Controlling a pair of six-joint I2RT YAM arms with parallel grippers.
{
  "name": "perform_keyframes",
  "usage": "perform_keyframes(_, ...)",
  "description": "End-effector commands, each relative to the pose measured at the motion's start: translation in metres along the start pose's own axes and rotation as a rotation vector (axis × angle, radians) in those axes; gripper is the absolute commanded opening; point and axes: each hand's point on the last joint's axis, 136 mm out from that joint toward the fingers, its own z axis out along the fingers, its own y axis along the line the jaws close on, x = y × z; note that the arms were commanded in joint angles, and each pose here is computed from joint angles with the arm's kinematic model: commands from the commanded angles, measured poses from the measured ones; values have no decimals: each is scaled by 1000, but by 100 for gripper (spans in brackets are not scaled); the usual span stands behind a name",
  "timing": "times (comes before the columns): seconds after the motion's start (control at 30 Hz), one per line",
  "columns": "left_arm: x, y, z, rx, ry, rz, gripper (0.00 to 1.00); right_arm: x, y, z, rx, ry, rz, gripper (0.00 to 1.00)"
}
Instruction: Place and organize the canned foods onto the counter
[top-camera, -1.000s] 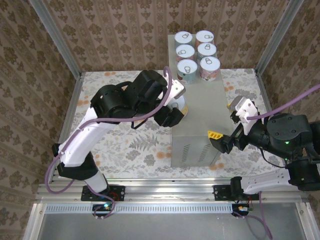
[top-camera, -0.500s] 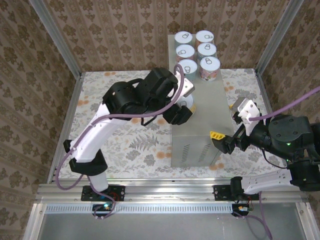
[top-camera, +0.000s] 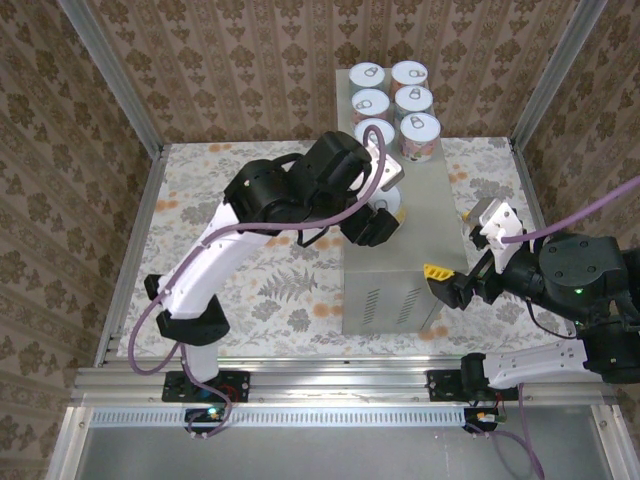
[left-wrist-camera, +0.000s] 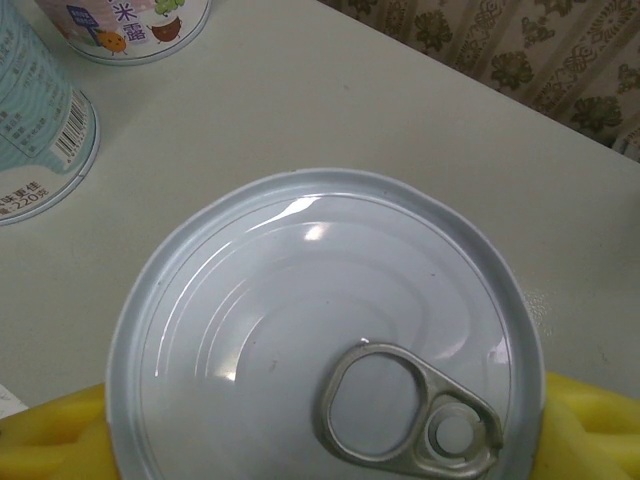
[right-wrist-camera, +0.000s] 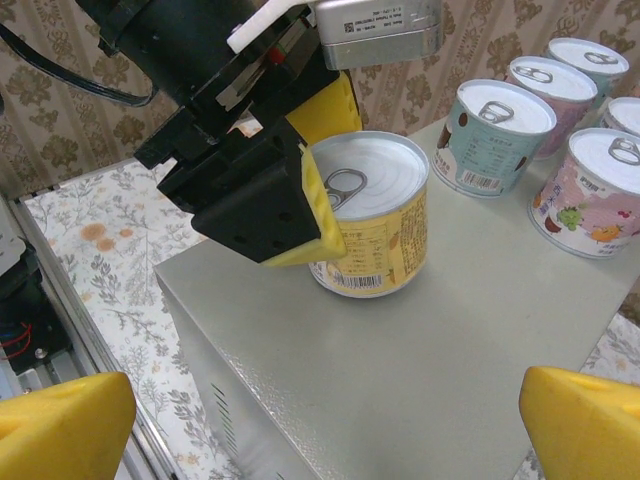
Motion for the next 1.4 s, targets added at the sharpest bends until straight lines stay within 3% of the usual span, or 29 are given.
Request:
perform_keyframes(0.0, -10, -8, -3, 30, -37, 26, 65, 6, -8, -3, 25, 0, 20, 100)
perform_keyframes(0.43, -11, -9, 3, 37, -37, 25, 70, 12, -10, -3, 33, 1, 25, 100)
perform_keyframes(1.03, -19, -9, -3, 39, -71, 31, 85, 11, -9, -3, 28, 2, 22, 100)
perform_keyframes(1.37, -27, -9, -30, 46, -131, 35, 91, 9, -6, -1, 26, 3, 22, 100)
